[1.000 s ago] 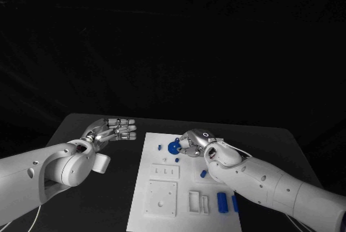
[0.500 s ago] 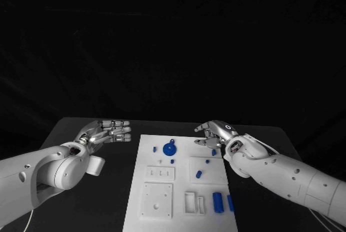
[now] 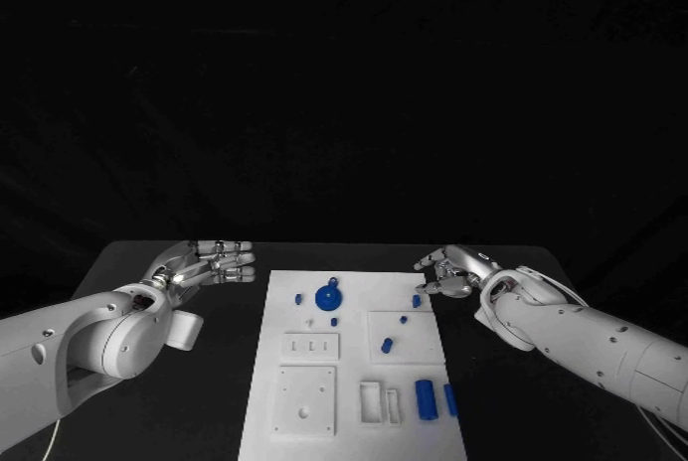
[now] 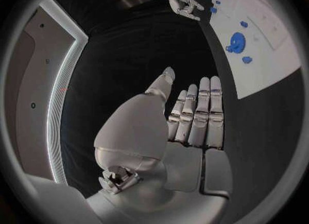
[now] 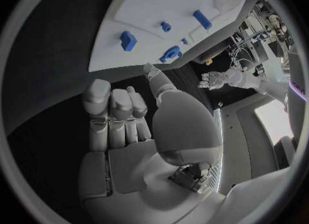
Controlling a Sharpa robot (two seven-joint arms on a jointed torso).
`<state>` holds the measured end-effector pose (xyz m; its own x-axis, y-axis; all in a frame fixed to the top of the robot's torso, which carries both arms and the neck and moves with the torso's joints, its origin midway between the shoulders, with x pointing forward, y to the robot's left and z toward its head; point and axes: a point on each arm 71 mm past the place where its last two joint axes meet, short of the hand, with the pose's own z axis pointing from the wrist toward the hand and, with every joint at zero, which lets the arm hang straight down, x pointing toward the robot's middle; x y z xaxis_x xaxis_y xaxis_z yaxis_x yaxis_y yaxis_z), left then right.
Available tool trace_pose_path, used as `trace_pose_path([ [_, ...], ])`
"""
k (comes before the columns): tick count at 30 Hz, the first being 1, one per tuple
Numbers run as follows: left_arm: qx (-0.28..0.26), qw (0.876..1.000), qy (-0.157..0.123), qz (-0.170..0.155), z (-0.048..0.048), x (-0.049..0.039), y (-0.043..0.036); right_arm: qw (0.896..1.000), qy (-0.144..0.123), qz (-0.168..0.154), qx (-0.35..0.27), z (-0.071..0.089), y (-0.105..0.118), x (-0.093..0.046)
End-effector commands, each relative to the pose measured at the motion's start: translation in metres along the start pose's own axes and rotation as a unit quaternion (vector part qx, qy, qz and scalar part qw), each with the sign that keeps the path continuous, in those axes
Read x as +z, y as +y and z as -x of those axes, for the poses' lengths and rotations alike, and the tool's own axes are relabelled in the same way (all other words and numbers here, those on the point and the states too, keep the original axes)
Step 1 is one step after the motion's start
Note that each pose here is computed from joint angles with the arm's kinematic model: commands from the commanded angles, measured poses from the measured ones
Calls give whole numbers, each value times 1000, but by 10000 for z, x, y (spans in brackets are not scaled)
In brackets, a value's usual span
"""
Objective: Assemble the parts on the task board
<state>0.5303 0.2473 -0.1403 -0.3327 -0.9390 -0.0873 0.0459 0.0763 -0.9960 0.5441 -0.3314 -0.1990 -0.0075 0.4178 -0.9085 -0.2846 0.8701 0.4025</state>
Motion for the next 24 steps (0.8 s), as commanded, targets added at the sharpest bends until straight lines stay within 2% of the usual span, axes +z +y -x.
trace_pose_path([
  [1, -2, 1000, 10, -8, -20, 2, -3, 999, 30, 9, 20, -74, -43, -33],
  [17, -3, 1000, 10, -3, -14, 2, 36, 998, 59, -19, 23, -261, -257, -119],
  [24, -3, 1000, 10, -1, -14, 4, 52, 998, 60, -25, 25, -348, -276, -134],
])
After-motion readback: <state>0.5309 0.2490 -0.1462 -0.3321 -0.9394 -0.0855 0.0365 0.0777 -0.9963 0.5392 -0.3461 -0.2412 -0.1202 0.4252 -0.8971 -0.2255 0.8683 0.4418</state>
